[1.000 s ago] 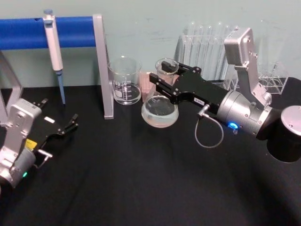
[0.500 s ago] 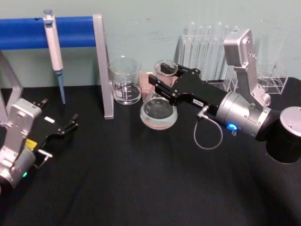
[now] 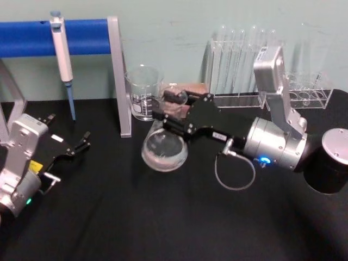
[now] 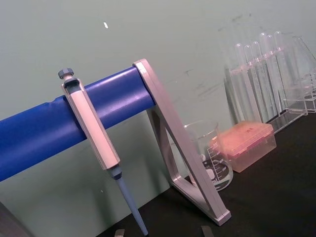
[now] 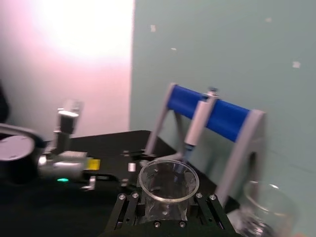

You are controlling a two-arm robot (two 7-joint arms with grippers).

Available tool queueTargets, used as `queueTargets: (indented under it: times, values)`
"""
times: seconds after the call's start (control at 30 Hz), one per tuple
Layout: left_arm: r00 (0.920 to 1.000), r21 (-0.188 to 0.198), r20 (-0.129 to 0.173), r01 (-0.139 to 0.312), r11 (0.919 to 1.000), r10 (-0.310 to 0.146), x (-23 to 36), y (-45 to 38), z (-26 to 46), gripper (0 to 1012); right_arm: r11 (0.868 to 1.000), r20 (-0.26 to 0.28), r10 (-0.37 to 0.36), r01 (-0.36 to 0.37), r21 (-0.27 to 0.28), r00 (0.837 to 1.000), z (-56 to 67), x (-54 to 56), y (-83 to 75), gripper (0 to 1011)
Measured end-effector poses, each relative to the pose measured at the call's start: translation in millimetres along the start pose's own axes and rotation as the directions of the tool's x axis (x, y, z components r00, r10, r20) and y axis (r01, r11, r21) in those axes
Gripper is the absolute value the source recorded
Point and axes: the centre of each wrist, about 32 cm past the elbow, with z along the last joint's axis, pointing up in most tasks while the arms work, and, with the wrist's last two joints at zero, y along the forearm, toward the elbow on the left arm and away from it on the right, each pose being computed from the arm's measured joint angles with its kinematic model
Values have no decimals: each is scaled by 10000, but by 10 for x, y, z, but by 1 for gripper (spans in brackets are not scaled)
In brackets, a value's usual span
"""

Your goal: Grasp the erlenmeyer flask with one hand, shake it three times, then place it back.

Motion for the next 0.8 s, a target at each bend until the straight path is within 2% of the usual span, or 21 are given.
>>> queueTargets:
  times: [0.13, 0.27, 0.37, 0.4, 0.5, 0.8]
  values:
    - [10000, 0, -1, -1, 10000, 1, 0, 0, 0, 1001, 9977, -16, 668, -667, 108, 9978, -8, -32, 2, 456]
    - [10000, -1, 0, -1, 10000, 1, 0, 0, 0, 1001, 9902, -8, 1376, -1375, 226, 9905, -14, -52, 2, 456]
    - [10000, 0, 0, 0, 10000, 0, 0, 0, 0, 1001, 9790, 54, 2015, -2016, 287, 9795, -15, -64, 7, 456]
    - [10000, 0, 0, 0, 10000, 0, 0, 0, 0, 1001, 9790, 54, 2015, -2016, 287, 9795, -15, -64, 7, 456]
    - [10000, 0, 0, 0, 10000, 0, 0, 0, 0, 1001, 9637, 119, 2649, -2652, 325, 9642, -17, -70, 12, 456]
    - [10000, 0, 0, 0, 10000, 0, 0, 0, 0, 1001, 9236, 240, 3811, -3817, 352, 9242, -19, -74, 20, 456]
